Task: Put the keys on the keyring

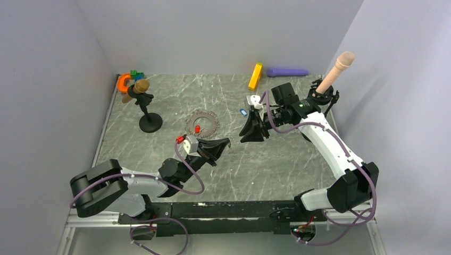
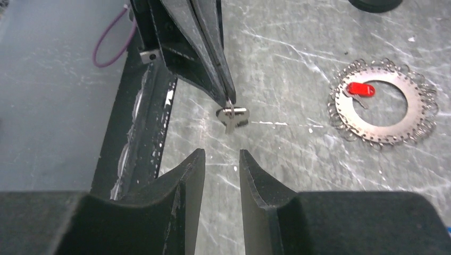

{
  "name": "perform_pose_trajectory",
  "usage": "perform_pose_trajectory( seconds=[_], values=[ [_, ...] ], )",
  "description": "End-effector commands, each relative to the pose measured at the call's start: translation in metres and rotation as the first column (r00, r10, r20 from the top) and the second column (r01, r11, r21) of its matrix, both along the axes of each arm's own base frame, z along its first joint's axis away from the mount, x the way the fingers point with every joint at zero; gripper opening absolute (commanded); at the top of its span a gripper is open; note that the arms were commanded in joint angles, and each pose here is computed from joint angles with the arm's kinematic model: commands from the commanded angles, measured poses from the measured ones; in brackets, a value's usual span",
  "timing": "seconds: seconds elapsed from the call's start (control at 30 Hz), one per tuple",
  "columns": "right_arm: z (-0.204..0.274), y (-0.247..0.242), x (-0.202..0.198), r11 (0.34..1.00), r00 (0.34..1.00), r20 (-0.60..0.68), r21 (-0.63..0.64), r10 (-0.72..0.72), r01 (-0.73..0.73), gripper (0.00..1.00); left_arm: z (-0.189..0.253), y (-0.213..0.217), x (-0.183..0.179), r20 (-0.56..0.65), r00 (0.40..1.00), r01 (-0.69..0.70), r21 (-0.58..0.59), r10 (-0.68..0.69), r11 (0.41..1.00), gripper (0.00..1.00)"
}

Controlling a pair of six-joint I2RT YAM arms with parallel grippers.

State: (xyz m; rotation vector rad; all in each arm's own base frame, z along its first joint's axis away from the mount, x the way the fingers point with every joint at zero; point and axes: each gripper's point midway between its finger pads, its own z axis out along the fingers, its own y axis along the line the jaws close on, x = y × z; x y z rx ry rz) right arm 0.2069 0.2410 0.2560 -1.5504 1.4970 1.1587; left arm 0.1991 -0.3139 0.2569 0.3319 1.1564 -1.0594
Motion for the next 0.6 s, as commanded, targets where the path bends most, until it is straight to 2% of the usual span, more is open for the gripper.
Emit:
perform_pose_trajectory(
  seconds=[0.0, 0.57],
  values=[
    [0.021, 0.016, 0.000, 0.987, 0.998, 0.026, 0.150, 0.054, -0.057, 0.34, 0.050, 0.008, -0.006, 0.064, 0.998, 0.033, -0.201, -0.021, 0.979, 0.00],
    [0.010, 0.027, 0.006, 0.984, 0.997, -0.053, 0.174, 0.057, -0.047, 0.34, 0.057, -0.001, -0.007, 0.068, 0.996, 0.066, -0.213, -0.053, 0.975, 0.00]
  ],
)
